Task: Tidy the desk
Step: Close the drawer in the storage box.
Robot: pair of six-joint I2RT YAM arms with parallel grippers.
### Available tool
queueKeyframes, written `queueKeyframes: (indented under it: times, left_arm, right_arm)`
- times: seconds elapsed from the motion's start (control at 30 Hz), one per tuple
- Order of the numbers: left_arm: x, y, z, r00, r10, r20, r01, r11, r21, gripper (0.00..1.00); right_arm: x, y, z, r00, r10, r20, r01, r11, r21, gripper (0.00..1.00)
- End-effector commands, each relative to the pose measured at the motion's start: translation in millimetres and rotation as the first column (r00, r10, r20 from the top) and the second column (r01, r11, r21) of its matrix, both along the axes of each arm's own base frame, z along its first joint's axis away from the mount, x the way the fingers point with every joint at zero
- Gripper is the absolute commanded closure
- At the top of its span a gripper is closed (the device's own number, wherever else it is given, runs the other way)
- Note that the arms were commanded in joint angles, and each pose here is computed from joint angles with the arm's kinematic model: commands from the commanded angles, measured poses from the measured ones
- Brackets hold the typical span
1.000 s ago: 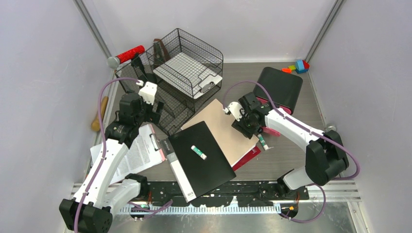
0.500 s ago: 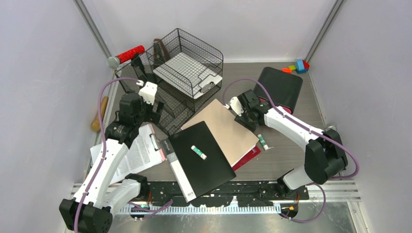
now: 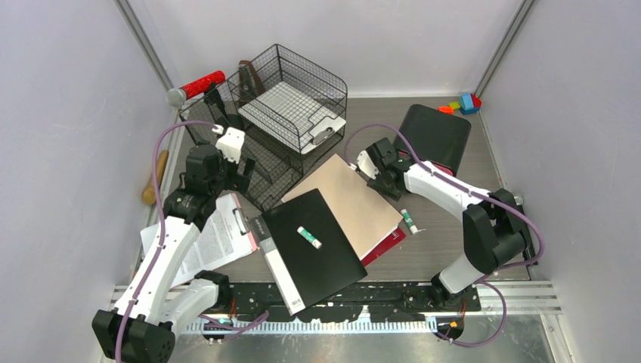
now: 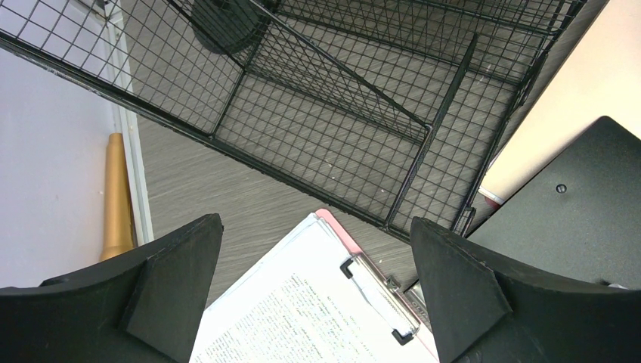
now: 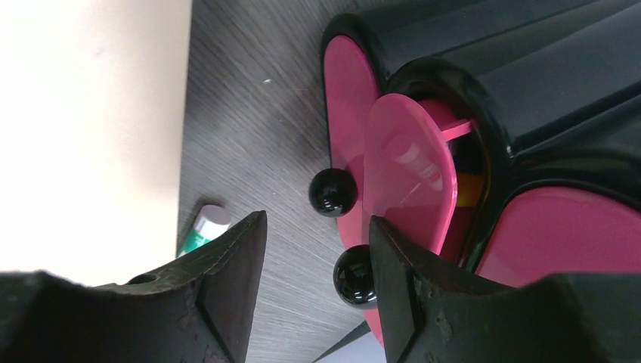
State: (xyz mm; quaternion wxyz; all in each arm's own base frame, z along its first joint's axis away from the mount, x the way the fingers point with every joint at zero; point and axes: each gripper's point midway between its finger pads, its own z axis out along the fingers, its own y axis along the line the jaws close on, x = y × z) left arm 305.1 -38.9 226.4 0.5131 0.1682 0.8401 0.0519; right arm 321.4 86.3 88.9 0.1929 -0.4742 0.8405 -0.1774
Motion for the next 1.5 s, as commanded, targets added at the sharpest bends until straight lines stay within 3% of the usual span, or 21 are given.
queueKeyframes:
  times: [0.0, 0.37, 0.7, 1.1, 1.47]
  left_arm:
    - [6, -1, 16, 0.998, -0.008, 0.056, 0.009, 1.0, -0.009, 0.01]
    - [5, -1, 16, 0.998, -0.009, 0.055, 0.009, 1.0, -0.006, 0.01]
    - [6, -1, 14, 0.999, -0.011, 0.053, 0.011, 1.0, -0.005, 0.01]
    - [5, -1, 15, 0.998, -0.01, 0.055, 0.01, 1.0, -0.007, 0.01]
    - [6, -1, 13, 0.999, -0.012, 0.052, 0.012, 1.0, -0.003, 0.01]
  right_arm:
    - [29, -4, 25, 0.994, 0.007, 0.113, -0.003, 0.999, -0.043, 0.42]
    - [38, -13, 27, 0.991, 0.039, 0.124, -0.022, 0.991, -0.131, 0.42]
    - [-6, 9, 12, 0.98, 0.197, -0.026, -0.199, 0.975, -0.102, 0.42]
    - [-7, 3, 0, 0.95, 0.311, -0.029, -0.3, 0.884, -0.358, 0.44]
    - [-1, -7, -5, 0.924, 0.375, -0.082, -0.365, 0.795, -0.484, 0.44]
